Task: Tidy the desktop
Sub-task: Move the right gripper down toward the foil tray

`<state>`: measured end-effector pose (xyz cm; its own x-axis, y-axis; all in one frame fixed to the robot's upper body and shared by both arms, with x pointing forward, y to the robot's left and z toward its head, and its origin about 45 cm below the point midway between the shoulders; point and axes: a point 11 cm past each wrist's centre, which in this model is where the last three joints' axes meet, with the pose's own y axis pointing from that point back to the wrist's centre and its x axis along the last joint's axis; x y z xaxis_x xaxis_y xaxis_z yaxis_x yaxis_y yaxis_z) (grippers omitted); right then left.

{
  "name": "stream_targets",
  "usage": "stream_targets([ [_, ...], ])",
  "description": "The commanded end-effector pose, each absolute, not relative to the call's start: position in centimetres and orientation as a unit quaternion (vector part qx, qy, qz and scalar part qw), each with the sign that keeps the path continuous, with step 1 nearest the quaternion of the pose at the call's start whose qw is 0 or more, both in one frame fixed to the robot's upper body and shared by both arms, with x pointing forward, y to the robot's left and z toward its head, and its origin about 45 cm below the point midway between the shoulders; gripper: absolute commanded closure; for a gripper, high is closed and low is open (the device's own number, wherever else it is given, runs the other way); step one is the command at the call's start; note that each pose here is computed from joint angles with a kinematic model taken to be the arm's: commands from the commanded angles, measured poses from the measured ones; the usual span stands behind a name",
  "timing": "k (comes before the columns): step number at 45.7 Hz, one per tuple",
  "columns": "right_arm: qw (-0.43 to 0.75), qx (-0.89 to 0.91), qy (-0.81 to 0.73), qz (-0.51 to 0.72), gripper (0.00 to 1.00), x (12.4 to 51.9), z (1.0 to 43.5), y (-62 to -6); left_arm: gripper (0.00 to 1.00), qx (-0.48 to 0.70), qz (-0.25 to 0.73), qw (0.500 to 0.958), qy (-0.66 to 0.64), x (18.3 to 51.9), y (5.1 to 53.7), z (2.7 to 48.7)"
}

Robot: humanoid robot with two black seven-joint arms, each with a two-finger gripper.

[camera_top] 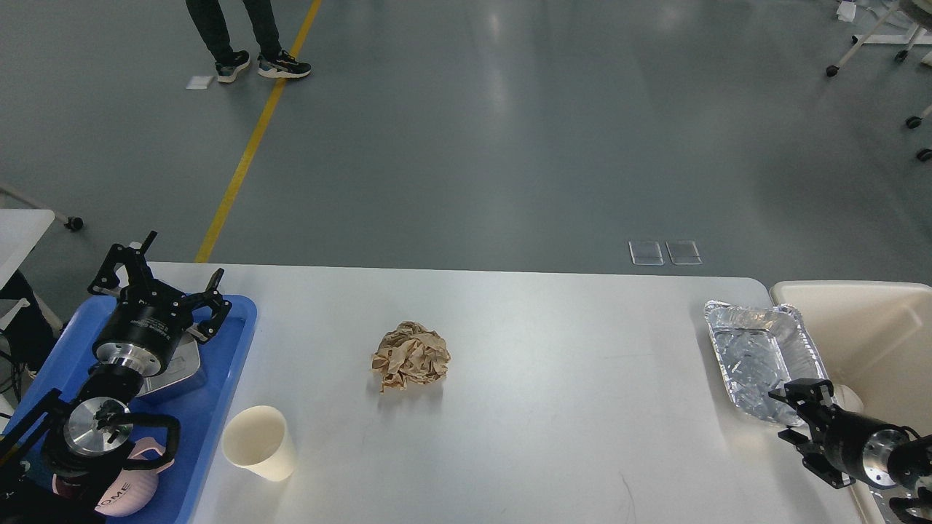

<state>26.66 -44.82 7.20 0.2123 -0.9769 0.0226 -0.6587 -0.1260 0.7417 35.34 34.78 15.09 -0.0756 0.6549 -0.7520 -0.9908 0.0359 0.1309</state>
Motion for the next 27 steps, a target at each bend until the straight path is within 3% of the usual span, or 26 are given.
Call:
stream_targets([
  [1, 0.323, 0.71, -0.572, -0.253, 0.34, 26.66, 6.41, -44.14, 0.03, -0.246, 0.649, 0.634, 0.341, 35.34, 34.77, 15.12],
  [6, 0.323, 0.711, -0.571, -0.255, 0.37, 26.66, 6.14, -43.82, 0.03, -0.246, 0.649, 0.634, 0.341, 35.34, 34.77, 15.12],
  [7, 0.324, 0.71, -0.571, -0.255, 0.43, 26.65, 6.13, -43.87, 0.03, -0.246, 0.649, 0.634, 0.341, 35.34, 34.77, 15.12],
  [10, 0.322, 0.714, -0.569, -0.249, 0.75, 27.11, 6.44, -43.74, 0.03, -0.246, 0.649, 0.634, 0.341, 35.3, 34.78, 15.06],
  [16, 0.325, 0.715, -0.567, -0.248, 0.99, 26.98, 6.35, -43.82, 0.03, -0.246, 0.649, 0.634, 0.341, 35.3, 34.78, 15.06],
  [27, 0.324, 0.726, -0.556, -0.244, 1.0, 27.28, 6.71, -43.52, 0.03, -0.244, 0.651, 0.631, 0.343, 34.96, 34.97, 14.73],
])
